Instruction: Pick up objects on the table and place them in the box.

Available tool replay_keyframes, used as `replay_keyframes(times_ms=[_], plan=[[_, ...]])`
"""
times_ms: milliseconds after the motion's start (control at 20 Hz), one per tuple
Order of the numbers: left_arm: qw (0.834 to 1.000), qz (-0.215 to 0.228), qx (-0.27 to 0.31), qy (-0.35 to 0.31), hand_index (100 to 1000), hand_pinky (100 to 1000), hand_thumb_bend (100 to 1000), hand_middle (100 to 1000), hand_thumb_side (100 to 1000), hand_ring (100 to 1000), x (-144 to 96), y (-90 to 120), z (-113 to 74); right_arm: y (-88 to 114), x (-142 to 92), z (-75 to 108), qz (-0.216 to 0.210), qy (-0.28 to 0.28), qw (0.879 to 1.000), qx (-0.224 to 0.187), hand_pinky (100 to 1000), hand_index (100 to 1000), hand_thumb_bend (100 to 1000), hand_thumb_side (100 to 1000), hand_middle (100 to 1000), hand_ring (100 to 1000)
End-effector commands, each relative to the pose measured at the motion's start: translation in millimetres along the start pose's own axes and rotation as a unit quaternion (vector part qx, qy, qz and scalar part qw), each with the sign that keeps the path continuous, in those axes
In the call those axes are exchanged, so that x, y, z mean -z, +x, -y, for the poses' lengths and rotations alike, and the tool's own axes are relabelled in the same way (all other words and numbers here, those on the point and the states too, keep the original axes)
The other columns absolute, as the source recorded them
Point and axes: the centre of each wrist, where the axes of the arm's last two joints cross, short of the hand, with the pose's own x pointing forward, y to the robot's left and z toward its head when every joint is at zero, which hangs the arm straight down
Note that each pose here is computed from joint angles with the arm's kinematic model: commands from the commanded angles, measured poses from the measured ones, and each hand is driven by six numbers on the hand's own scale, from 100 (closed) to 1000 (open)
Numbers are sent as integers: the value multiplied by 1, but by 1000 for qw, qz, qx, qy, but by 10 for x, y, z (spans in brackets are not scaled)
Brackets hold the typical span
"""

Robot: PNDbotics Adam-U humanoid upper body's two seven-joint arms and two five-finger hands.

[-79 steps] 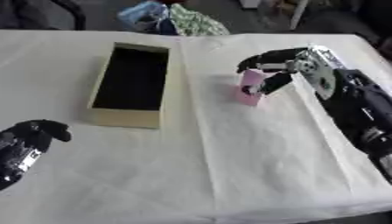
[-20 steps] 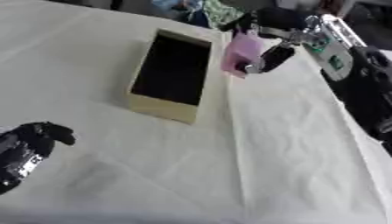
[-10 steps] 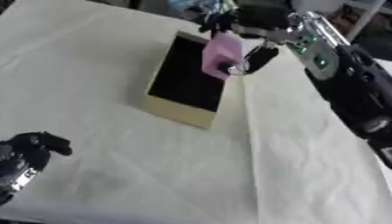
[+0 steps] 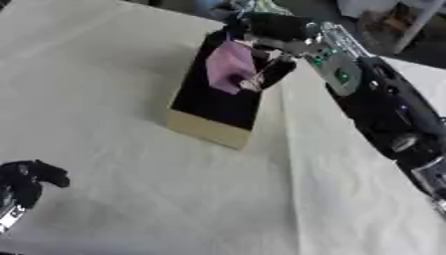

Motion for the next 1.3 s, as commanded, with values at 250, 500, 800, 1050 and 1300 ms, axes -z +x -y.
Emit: replay_keyframes(times_ms=[250,500,800,1050,1300], plan=[[1000,9,14,1,781,873,100,650,758,726,15,74,-53,-48,-50,93,-9,-5,999,-34,878,984,195,535,1000,927],[1000,5,14,5,782,873,100,650,758,727,-11,60,-56,-76,-132,123,-28,-43,998,-27,864,977,163,480,967,897],[1000,-3,10,15,781,874,100,651,758,727,-63,21,-46,-73,-262,163,-38,-114,991,59,845,982,100,474,881,816],[1000,-3,7,15,781,874,100,652,759,728,-63,11,-27,-13,-321,275,-34,-130,986,97,835,983,100,400,832,771],[999,-12,0,30,782,874,100,654,757,731,-127,-35,-15,137,-510,201,-7,-207,971,119,832,987,100,336,810,752]])
